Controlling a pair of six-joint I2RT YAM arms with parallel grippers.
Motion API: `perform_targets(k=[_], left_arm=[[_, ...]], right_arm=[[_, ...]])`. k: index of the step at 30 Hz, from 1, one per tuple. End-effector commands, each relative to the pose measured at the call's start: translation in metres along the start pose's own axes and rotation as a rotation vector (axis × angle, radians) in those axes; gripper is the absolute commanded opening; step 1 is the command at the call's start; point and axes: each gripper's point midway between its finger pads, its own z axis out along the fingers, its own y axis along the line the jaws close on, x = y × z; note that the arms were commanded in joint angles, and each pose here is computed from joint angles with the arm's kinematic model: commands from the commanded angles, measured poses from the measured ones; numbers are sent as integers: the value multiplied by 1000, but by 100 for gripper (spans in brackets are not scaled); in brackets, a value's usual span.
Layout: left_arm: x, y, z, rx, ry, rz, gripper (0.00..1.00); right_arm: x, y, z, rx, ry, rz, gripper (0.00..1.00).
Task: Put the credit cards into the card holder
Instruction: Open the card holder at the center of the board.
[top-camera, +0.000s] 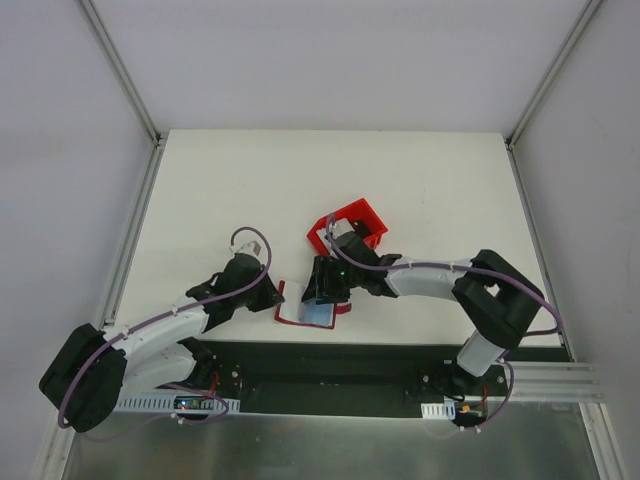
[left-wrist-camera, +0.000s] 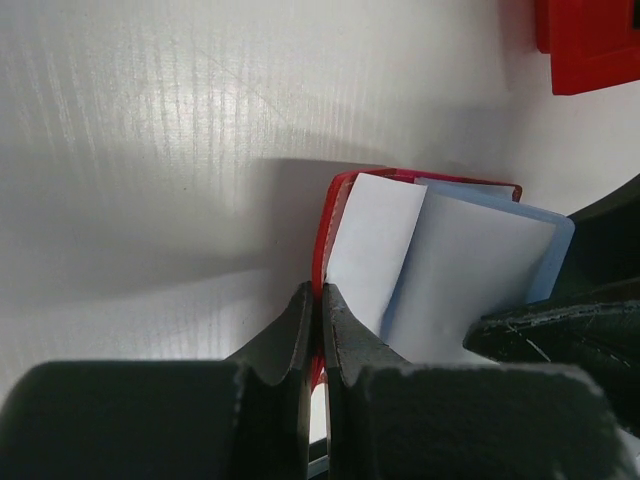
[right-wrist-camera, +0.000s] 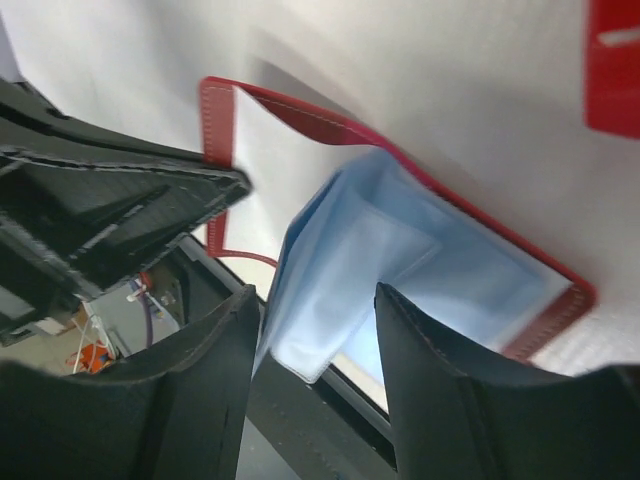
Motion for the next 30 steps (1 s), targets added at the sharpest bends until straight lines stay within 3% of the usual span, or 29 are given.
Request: perform_targets(k=[1, 12, 18, 30], left_arm=[[0, -8, 3, 43, -1, -19, 0], [7, -2, 13, 51, -4, -102, 0], [9, 6, 16, 21, -3, -111, 0], [9, 5, 17, 22, 0, -97, 0]], right_arm=[[-14, 44, 1, -132, -9, -32, 53], [-30, 85, -11, -240, -26, -126, 55], [-36, 34, -38, -7, -149, -118, 55], [-18, -25, -40, 175, -131, -7, 56]])
